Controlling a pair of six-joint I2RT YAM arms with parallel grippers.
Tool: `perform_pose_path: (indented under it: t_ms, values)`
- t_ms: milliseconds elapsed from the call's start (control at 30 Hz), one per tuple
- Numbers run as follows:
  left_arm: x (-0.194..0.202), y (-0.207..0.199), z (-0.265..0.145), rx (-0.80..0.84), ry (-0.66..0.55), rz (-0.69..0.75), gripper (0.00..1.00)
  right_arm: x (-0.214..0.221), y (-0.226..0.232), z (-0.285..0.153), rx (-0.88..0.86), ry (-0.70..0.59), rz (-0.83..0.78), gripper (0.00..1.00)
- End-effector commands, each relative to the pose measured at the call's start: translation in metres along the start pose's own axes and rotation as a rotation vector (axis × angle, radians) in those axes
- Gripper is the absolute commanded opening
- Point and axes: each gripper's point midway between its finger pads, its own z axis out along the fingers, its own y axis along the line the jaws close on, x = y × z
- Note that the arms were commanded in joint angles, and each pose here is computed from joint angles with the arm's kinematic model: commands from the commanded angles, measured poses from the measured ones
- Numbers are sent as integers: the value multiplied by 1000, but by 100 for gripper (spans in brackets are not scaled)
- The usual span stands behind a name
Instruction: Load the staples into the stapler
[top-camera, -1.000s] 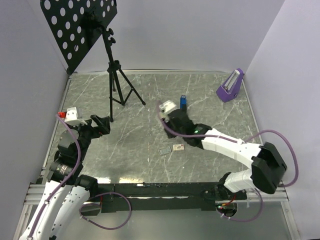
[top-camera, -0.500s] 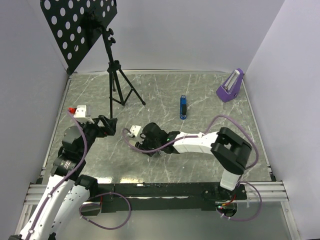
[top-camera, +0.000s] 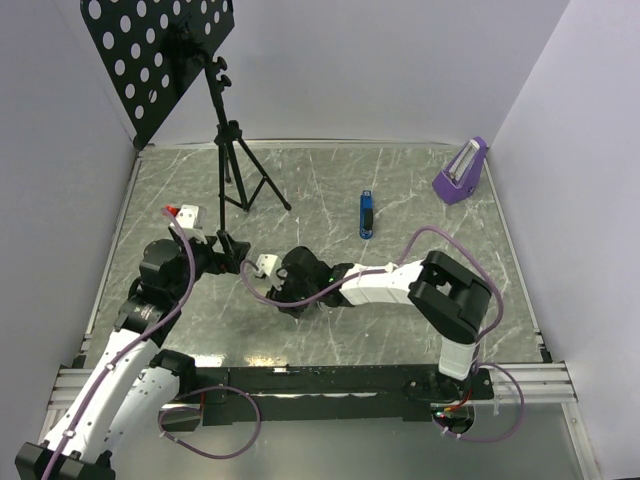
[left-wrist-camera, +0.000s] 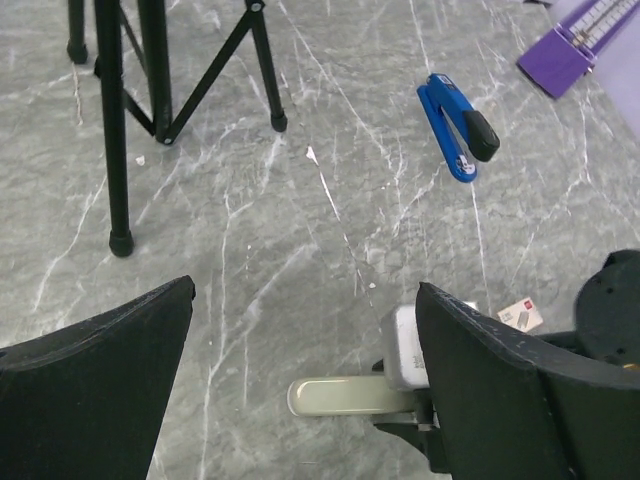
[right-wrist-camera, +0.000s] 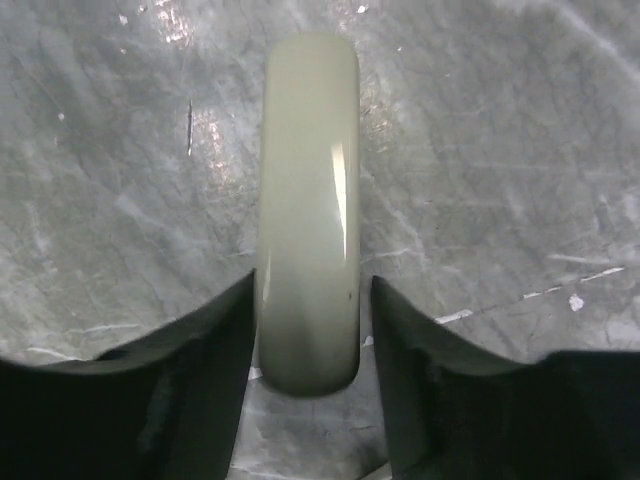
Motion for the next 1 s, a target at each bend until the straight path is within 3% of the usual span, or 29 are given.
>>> perform_pose_path:
  t_ms: [0,167,233,300,433,567,767,967]
  values:
    - [-5,-11,3,79,-23,85,97,-60,-6,-44,44,-220,13,65]
    - [5,-27,2,199,24,202,97,-75,-30,-111,217,-420,87,73]
    - [13,-38,3,265,48,217,97,-62,-44,-128,299,-458,163,77]
    - [21,-49,4,323,77,255,97,-75,-53,-165,362,-583,205,80]
    - [58,-63,7,383,238,389,97,-53,-67,-207,513,-737,247,98]
    - [81,-80,7,458,332,577,97,-40,-77,-257,667,-912,224,100]
    - [111,-90,8,545,473,729,97,-17,-79,-281,741,-1012,252,100]
    - [153,-86,9,565,666,892,97,-4,-88,-276,805,-964,271,99]
